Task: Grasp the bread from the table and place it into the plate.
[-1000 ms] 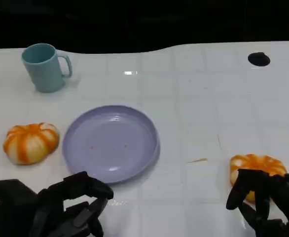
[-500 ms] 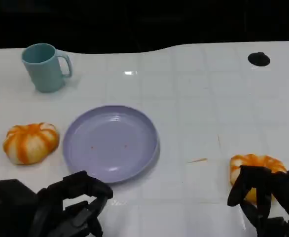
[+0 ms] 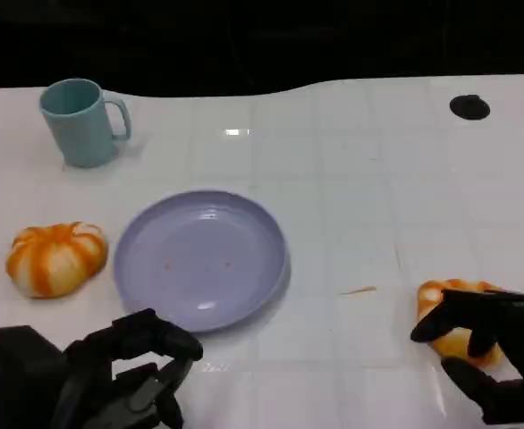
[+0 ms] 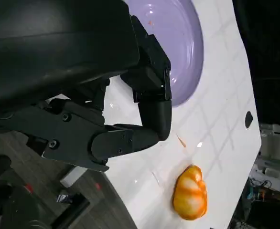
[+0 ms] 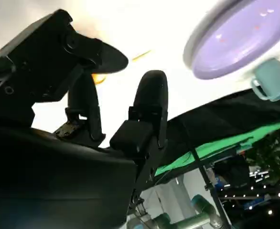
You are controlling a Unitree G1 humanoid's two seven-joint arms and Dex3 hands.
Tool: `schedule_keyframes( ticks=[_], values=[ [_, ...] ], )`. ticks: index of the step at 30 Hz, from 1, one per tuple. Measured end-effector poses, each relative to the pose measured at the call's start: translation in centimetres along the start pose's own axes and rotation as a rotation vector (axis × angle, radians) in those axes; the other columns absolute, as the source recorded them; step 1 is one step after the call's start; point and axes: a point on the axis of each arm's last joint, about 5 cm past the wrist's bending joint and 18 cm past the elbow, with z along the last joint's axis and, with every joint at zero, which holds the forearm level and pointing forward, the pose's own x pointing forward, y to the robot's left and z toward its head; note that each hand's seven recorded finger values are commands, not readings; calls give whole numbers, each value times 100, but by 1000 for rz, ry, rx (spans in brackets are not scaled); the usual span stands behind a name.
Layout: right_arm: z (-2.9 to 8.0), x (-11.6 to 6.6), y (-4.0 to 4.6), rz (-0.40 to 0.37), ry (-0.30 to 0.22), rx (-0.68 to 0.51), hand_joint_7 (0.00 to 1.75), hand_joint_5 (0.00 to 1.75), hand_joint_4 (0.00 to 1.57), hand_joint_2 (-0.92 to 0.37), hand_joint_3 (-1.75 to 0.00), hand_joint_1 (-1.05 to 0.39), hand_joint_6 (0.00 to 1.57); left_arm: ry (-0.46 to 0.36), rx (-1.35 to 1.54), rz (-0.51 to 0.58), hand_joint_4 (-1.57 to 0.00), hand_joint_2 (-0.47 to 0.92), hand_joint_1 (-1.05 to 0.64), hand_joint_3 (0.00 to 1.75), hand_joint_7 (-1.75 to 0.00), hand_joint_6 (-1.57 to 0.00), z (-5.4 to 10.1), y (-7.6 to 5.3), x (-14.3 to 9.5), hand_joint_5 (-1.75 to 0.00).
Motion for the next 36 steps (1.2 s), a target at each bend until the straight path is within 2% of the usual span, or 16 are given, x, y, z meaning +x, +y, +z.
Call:
schedule_keyframes(
  ticks=[4, 7, 9, 11, 14, 19, 24, 29, 36],
  values=[
    [24, 4, -67, 39, 2, -86, 2, 51, 41, -67, -21, -30, 67, 7, -5, -1, -66, 88, -34, 55, -133, -62, 2, -3, -2, -175],
    [54, 6, -122, 78, 16, -143, 0, 42, 36, -71, -10, -31, 63, 7, -8, -2, -66, 89, -33, 55, -133, -62, 4, -4, -3, -175],
    [77, 8, -151, 88, 20, -163, 0, 41, 36, -72, -8, -31, 62, 11, -15, -1, -66, 89, -33, 55, -133, -62, 3, -7, -2, -175],
    [92, 9, -170, 101, 29, -176, 0, 33, 19, -73, -6, -34, 43, 11, -18, -1, -66, 88, -34, 55, -133, -61, 5, -12, -3, -175],
    [135, 11, -229, 136, 50, -218, 0, 31, 11, -73, -3, -34, 36, 7, -15, -2, -66, 88, -35, 55, -132, -62, 20, -19, -7, -175],
    [176, 37, -268, 186, 73, -271, 0, 33, 7, -72, -1, -35, 36, 6, -15, -2, -67, 88, -36, 56, -133, -62, 22, -19, -7, -175],
    [203, 87, -295, 193, 60, -309, 0, 36, 7, -70, 0, -33, 36, 6, -15, -4, -68, 87, -36, 56, -133, -63, 22, -22, -6, -175],
    [168, 134, -266, 220, 68, -347, 1, 39, 7, -70, 0, -34, 36, 9, -25, -5, -67, 87, -35, 57, -133, -63, 18, -33, 0, -175],
    [56, 220, -159, 287, 97, -362, 1, 39, 7, -73, -1, -34, 37, 10, -33, -7, -66, 87, -34, 58, -133, -62, 27, -54, 0, -175]
  ],
)
